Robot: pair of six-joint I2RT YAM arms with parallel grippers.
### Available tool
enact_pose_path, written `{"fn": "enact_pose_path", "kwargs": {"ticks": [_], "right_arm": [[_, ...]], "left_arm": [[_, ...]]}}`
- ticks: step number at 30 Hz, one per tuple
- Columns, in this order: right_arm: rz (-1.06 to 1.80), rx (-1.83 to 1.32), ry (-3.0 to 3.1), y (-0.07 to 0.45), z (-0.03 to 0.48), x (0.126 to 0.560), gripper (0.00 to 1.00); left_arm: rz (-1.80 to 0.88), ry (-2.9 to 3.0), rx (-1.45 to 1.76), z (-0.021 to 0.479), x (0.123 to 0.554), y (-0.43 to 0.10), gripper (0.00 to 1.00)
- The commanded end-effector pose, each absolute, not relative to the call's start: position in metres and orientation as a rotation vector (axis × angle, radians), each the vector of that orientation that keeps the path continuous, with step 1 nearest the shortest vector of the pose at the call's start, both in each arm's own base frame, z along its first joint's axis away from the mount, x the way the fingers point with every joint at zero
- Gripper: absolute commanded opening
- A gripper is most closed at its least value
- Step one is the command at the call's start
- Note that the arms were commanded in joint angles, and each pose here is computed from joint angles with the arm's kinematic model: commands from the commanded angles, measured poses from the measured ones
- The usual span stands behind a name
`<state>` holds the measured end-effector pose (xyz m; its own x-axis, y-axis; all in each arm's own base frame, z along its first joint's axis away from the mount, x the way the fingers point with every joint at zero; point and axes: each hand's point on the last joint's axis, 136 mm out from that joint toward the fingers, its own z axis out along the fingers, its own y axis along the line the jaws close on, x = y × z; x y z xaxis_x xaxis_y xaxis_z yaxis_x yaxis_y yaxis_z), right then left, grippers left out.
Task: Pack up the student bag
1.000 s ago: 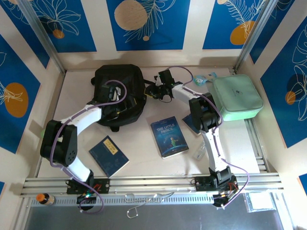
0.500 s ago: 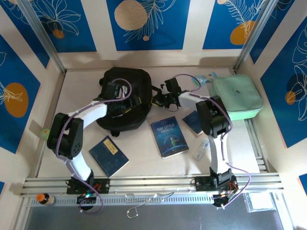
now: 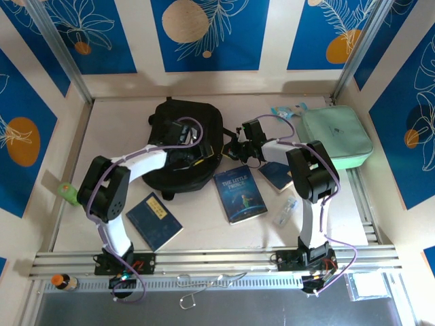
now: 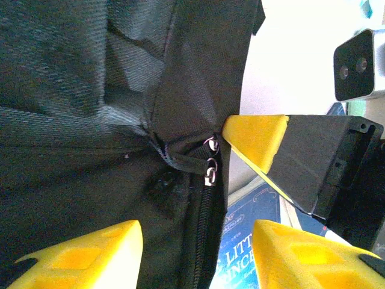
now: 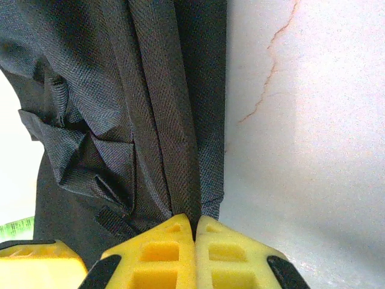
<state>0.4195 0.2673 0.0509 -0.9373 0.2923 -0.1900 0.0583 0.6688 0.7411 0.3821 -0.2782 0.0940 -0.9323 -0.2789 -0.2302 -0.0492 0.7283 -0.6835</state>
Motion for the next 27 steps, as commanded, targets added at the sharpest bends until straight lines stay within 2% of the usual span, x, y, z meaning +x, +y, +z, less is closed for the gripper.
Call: {"fn": "enact_pose_path", "kwargs": {"ticks": [1, 5, 11, 22, 27], "right_arm": [[1.132, 0.339, 2.63, 0.261, 0.036, 0.415, 0.0], [1.136, 0.343, 2.633, 0.261, 0.035, 0.415, 0.0], [1.115, 0.332, 2.638, 0.259, 0.033, 0.413, 0.0], [1.119, 0.306, 2.643, 0.265, 0.032, 0.41, 0.0], [1.12, 0.304, 2.644, 0.266, 0.031, 0.411, 0.0]], "left_arm": [[-0.999, 2.582, -0.299, 0.097, 0.397, -0.284, 0.46], [-0.923, 2.597, -0.38, 0.087, 0.405, -0.278, 0.39], [-0.919, 2.612, -0.442, 0.077, 0.411, -0.28, 0.39], [-0.97, 2.622, -0.415, 0.075, 0.425, -0.298, 0.33], [-0.874, 2.69, -0.355, 0.069, 0.426, -0.305, 0.32]]}}
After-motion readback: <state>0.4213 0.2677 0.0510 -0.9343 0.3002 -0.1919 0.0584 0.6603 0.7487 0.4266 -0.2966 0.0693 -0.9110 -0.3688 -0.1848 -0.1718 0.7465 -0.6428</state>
